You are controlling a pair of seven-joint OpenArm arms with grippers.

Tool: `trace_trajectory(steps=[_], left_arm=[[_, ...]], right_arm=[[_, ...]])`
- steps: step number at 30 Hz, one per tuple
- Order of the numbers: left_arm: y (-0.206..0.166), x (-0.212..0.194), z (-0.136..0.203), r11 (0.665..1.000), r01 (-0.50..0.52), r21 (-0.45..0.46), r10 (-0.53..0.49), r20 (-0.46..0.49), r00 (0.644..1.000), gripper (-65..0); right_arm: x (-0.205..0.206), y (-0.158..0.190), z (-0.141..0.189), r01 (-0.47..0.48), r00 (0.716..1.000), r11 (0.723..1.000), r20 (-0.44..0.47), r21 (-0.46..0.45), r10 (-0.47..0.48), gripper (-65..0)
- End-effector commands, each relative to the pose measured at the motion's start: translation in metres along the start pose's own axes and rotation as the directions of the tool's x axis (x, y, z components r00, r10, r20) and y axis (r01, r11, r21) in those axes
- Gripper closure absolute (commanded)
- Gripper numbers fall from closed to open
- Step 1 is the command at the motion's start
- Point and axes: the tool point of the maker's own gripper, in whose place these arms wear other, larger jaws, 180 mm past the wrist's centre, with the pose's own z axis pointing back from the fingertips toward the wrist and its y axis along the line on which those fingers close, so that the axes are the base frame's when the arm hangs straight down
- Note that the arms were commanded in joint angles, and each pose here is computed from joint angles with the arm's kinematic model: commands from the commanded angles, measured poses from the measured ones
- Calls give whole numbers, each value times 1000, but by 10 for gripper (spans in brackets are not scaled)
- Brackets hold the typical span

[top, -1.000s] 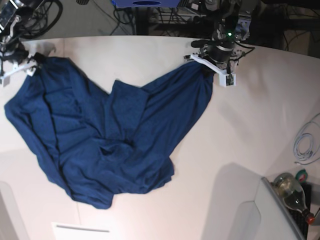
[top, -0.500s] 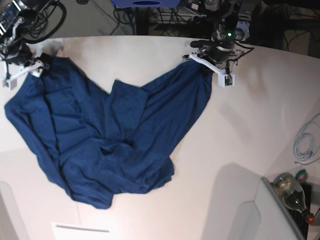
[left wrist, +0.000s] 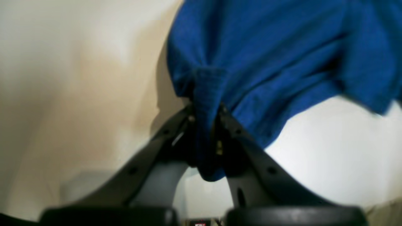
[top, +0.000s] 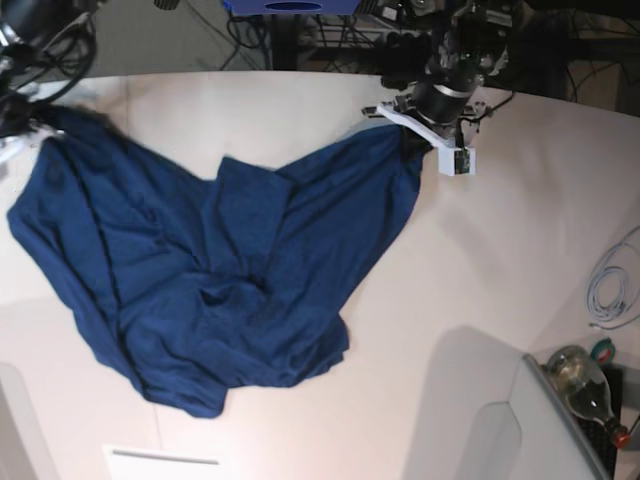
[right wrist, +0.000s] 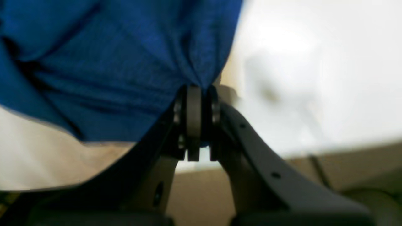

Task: Layout the t-shirt on the table in an organized manner, then fold the t-shirt properly
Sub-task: 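Hold the shirt with both grippers, spreading it flat, then lift the shirt with both grippers and shake it out over the table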

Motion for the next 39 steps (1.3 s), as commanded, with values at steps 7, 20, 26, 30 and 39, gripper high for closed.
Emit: trace_trajectory(steps=[7, 20, 26, 30, 39], left_arm=[[5, 13, 16, 999, 38, 0, -38, 47, 998, 0], [-67, 186, -62, 988, 96, -121, -71, 194, 978, 0], [-89, 304, -109, 992, 68, -107, -38, 260, 965, 0], [-124, 404, -94, 987, 84, -135, -28, 369, 929, 0], [-170, 505, 11, 962, 187, -200, -21, 628, 778, 0]], right_arm=[[36, -18, 35, -215, 977, 972, -29, -90, 213, 0], [223, 78, 24, -478, 859, 877, 180, -52, 480, 0], [327, 119, 69, -554, 752, 826, 362, -106, 551, 0], [405, 133, 157, -550, 630, 807, 527, -217, 571, 0], [461, 129, 326, -454, 351, 768, 702, -452, 620, 0]])
